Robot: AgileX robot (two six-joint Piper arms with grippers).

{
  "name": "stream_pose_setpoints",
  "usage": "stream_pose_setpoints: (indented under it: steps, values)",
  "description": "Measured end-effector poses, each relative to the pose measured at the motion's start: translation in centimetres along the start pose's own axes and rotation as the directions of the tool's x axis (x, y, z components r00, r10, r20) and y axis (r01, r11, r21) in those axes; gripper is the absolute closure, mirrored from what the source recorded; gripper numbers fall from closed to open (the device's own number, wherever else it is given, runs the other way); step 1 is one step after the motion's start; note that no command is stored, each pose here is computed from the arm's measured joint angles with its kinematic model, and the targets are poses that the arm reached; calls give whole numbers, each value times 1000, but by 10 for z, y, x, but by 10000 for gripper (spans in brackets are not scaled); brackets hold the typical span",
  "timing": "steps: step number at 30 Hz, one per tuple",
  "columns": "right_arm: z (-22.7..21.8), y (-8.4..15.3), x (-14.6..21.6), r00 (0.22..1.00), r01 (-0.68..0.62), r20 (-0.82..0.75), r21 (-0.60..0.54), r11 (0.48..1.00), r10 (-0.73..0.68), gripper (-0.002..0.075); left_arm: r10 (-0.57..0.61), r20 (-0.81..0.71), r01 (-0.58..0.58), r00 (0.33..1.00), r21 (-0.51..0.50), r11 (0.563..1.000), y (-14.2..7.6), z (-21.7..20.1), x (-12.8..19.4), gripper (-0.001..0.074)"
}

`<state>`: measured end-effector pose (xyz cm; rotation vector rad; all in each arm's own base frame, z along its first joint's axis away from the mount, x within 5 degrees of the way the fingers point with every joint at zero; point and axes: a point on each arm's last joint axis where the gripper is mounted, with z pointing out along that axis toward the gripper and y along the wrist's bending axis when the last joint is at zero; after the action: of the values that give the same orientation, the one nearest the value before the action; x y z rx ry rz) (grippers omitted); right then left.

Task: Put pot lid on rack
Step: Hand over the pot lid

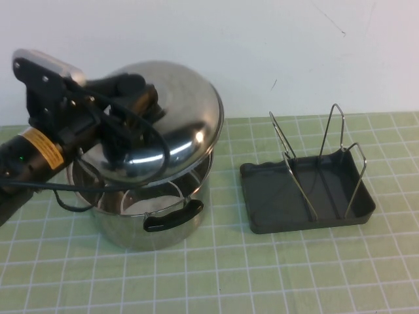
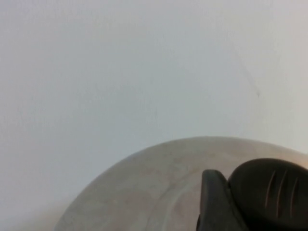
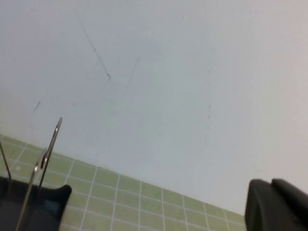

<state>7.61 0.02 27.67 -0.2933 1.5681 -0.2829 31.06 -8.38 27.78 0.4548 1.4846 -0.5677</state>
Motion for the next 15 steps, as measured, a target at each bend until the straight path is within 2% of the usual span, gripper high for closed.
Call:
stream_pose_setpoints:
  steps: [2,5,7,9,11,13,15]
  values:
    - [-4,-6,-15,1000,-25,10,1,1000,25,727,-18,72,16,997,29,999,-5,-3,-12,406]
    - [-15,-15,-47,993,-117,19,-28,993,118,727,-81,208,55,975,125,991,-17,-10,-35,406]
    - [-22,-16,-66,985,-171,-3,-94,981,171,727,-116,251,75,961,169,983,-25,-12,-43,406]
    - [-27,-12,-84,983,-183,-27,-213,960,181,727,-140,267,85,954,208,974,-36,-11,-48,406]
    - [-29,-3,-97,986,-162,-28,-360,919,163,727,-159,267,91,951,248,964,-48,-8,-50,406]
    - [-28,7,-109,979,-180,-11,-508,842,203,727,-174,262,92,949,296,951,-62,-4,-51,406]
    - [-26,14,-117,965,-211,-5,-607,766,263,727,-192,264,94,945,343,934,-77,0,-53,406]
